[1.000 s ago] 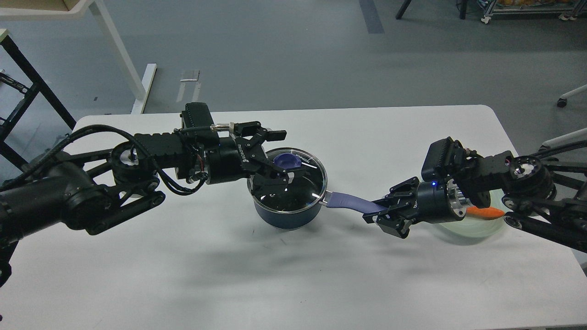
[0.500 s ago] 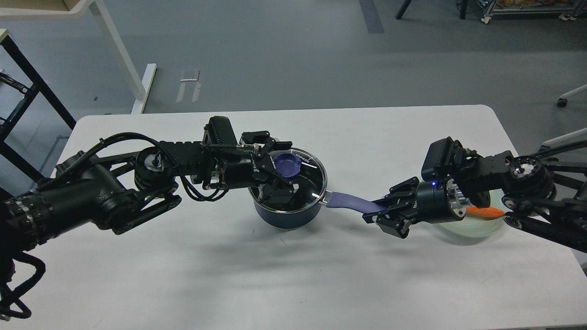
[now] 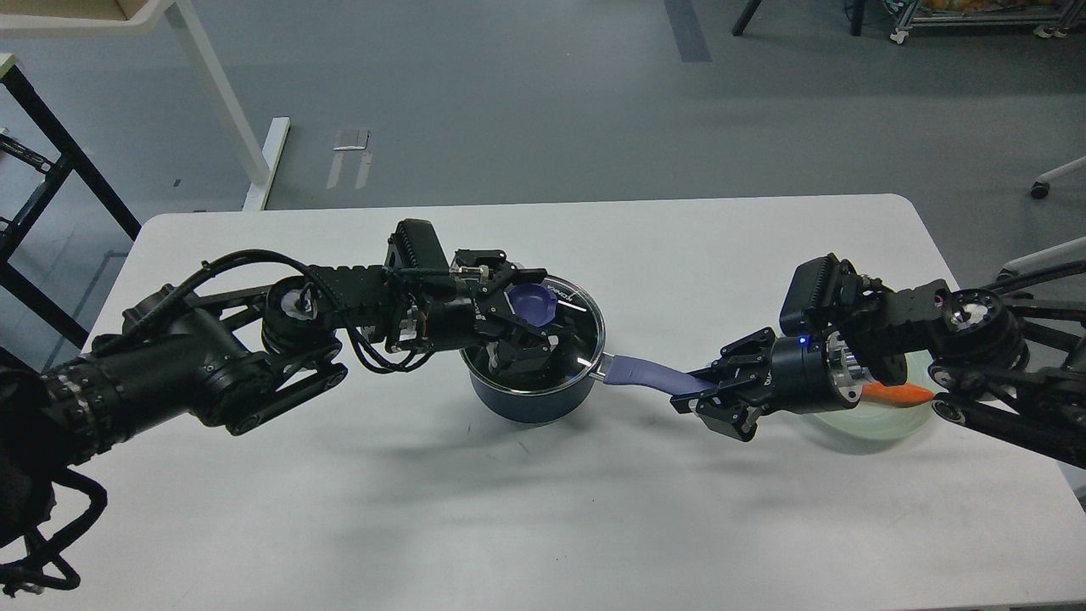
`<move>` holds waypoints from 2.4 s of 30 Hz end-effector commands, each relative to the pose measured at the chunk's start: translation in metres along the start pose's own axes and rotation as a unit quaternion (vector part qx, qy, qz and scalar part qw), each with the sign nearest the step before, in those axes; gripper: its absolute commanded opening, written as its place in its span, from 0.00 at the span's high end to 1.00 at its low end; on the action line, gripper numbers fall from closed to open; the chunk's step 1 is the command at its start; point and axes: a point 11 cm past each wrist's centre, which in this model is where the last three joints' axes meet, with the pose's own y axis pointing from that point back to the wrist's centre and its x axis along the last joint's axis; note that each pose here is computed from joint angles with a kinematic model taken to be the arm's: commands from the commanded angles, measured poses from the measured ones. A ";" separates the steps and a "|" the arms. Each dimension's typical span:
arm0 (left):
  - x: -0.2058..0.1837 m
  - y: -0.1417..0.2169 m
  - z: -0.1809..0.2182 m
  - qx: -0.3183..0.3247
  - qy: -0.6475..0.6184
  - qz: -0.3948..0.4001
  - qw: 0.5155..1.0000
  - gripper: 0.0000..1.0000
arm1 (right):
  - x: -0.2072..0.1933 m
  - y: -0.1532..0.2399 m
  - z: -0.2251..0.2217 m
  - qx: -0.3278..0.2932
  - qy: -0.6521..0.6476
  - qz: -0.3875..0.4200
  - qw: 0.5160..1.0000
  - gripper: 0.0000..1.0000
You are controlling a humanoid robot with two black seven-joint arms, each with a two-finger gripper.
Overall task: Open pot lid
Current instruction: 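Grasp the blue knob with the left gripper and lift the glass lid, then carry the lid away from the pot and lower it to the table, then open the left gripper to release the lid and lift away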
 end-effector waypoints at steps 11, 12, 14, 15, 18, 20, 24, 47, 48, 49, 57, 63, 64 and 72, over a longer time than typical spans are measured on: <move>0.013 0.007 -0.004 0.000 -0.014 0.012 1.000 0.64 | 0.000 0.001 0.001 -0.002 0.000 0.000 1.000 0.66; 0.016 0.013 -0.009 0.005 -0.017 0.013 1.000 0.64 | 0.000 0.001 0.001 -0.002 -0.001 0.001 1.000 0.66; 0.022 0.025 -0.017 0.013 -0.019 0.017 1.000 0.63 | 0.000 0.001 0.001 -0.002 -0.001 0.001 1.000 0.66; 0.025 0.029 -0.019 0.015 -0.020 0.019 1.000 0.63 | -0.001 0.001 0.001 -0.002 -0.002 0.000 1.000 0.66; 0.034 0.048 -0.032 0.030 -0.031 0.019 0.999 0.63 | 0.000 0.001 0.001 -0.002 -0.001 0.001 1.000 0.66; 0.037 0.067 -0.041 0.045 -0.039 0.017 0.998 0.63 | 0.000 0.001 0.001 -0.002 0.000 0.003 1.000 0.66; 0.030 0.112 -0.062 0.086 -0.036 0.010 0.996 0.62 | 0.001 0.001 0.001 -0.002 0.002 0.006 1.000 0.66; -0.147 0.243 -0.046 0.205 0.035 -0.072 0.976 0.58 | -0.001 0.001 0.001 -0.002 0.000 0.005 1.000 0.66; -0.152 0.245 -0.046 0.207 0.036 -0.079 0.974 0.58 | -0.002 0.001 0.001 -0.003 -0.001 0.004 1.000 0.66; -0.157 0.244 -0.044 0.206 0.039 -0.085 0.974 0.58 | -0.003 0.001 0.001 -0.002 -0.001 0.004 1.000 0.66; -0.169 0.244 -0.039 0.206 0.047 -0.096 0.973 0.52 | -0.003 0.001 0.001 -0.002 -0.002 0.005 1.000 0.66; -0.175 0.245 -0.040 0.212 0.051 -0.101 0.971 0.42 | -0.003 0.001 0.001 -0.002 -0.002 0.005 1.000 0.65; -0.176 0.244 -0.041 0.214 0.054 -0.100 0.970 0.42 | -0.003 0.001 0.001 -0.002 -0.002 0.005 1.000 0.65; -0.178 0.245 -0.041 0.225 0.069 -0.093 0.968 0.19 | -0.003 0.001 0.001 -0.002 -0.002 0.005 1.000 0.65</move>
